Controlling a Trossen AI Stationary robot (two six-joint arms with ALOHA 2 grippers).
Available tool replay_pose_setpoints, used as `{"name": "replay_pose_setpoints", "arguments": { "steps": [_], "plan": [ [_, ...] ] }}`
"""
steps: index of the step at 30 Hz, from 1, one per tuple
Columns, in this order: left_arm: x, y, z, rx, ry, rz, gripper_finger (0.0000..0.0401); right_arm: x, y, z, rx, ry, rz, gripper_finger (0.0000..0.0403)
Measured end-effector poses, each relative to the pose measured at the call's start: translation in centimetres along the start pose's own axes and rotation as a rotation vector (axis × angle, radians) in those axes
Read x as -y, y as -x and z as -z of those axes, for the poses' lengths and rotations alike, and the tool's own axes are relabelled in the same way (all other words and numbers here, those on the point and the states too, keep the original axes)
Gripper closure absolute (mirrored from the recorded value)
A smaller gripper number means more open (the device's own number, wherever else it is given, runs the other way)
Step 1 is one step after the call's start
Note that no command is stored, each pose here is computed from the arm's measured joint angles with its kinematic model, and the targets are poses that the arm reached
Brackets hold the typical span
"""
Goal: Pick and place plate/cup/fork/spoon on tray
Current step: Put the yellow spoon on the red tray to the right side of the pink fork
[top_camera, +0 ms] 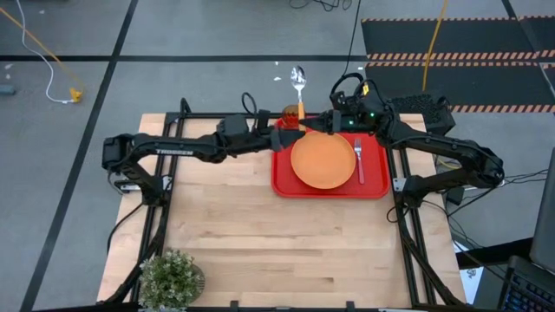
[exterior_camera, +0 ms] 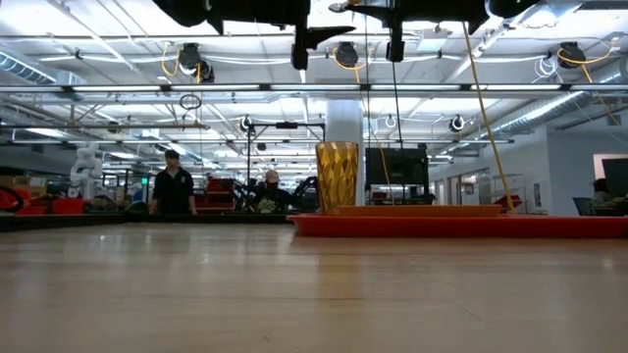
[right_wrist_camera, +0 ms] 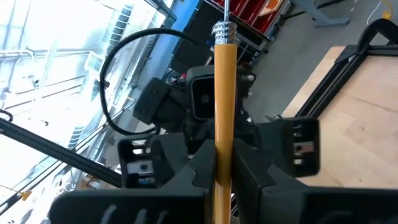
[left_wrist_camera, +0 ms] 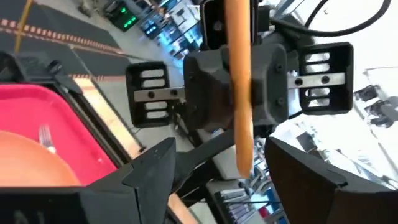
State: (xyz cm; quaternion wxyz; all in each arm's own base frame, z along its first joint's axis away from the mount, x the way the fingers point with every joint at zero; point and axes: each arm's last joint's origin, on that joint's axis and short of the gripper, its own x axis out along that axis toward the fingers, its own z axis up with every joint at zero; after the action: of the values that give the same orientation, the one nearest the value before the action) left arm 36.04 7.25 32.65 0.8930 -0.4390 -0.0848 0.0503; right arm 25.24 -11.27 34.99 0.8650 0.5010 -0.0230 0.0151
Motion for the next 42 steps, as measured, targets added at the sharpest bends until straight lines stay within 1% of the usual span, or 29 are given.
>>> {"name": "replay_pose_setpoints", "arguments": {
  "steps": [3, 6, 11, 15, 22, 24, 28, 31, 33, 37, 42],
  "plan": [
    [-0.1, -0.4, 0.0, 0.025, 0.010, 0.030, 0.0163, 0.0, 0.0, 0.0, -0.001, 0.004, 0.002, 0.0387],
    [-0.6, -0.6, 0.4, -0.003, 0.019, 0.021, 0.0177, 0.1, 0.0, 0.0, -0.003, 0.002, 0.006, 0.0387],
    [-0.7, -0.7, 0.6, -0.003, 0.015, 0.019, 0.0214, 0.2, 0.0, 0.1, -0.008, 0.010, 0.016, 0.0387],
    [-0.8, -0.7, 0.6, -0.004, -0.001, 0.017, 0.0257, 0.3, 0.0, 0.2, -0.014, 0.008, 0.028, 0.0387],
    [-0.8, -0.7, 0.5, -0.005, -0.027, 0.020, 0.0348, 0.5, 0.0, 0.2, -0.023, 0.024, 0.046, 0.0387],
    [-0.8, -0.7, 0.5, -0.010, -0.024, 0.025, 0.0367, 0.4, 0.0, 0.2, -0.023, 0.037, 0.043, 0.0386],
    [-0.8, -0.7, 0.6, -0.013, -0.029, 0.026, 0.0369, 0.5, 0.0, 0.2, -0.014, 0.054, 0.051, 0.0381],
    [-0.8, -0.7, 0.5, -0.011, -0.061, 0.023, 0.0369, 0.5, 0.0, 0.1, 0.015, 0.047, 0.065, 0.0365],
    [-0.8, -0.7, 0.5, -0.006, -0.084, 0.019, 0.0369, 0.4, 0.0, 0.1, 0.025, 0.046, 0.058, 0.0349],
    [-0.7, -0.6, 0.3, 0.023, -0.097, -0.004, 0.0369, 0.2, 0.2, -0.2, 0.102, 0.021, 0.074, 0.0314],
    [-0.2, 0.0, -0.6, 0.093, -0.159, -0.045, 0.0369, -0.4, 0.4, -0.6, 0.158, 0.057, 0.044, 0.0266]
  ]
}}
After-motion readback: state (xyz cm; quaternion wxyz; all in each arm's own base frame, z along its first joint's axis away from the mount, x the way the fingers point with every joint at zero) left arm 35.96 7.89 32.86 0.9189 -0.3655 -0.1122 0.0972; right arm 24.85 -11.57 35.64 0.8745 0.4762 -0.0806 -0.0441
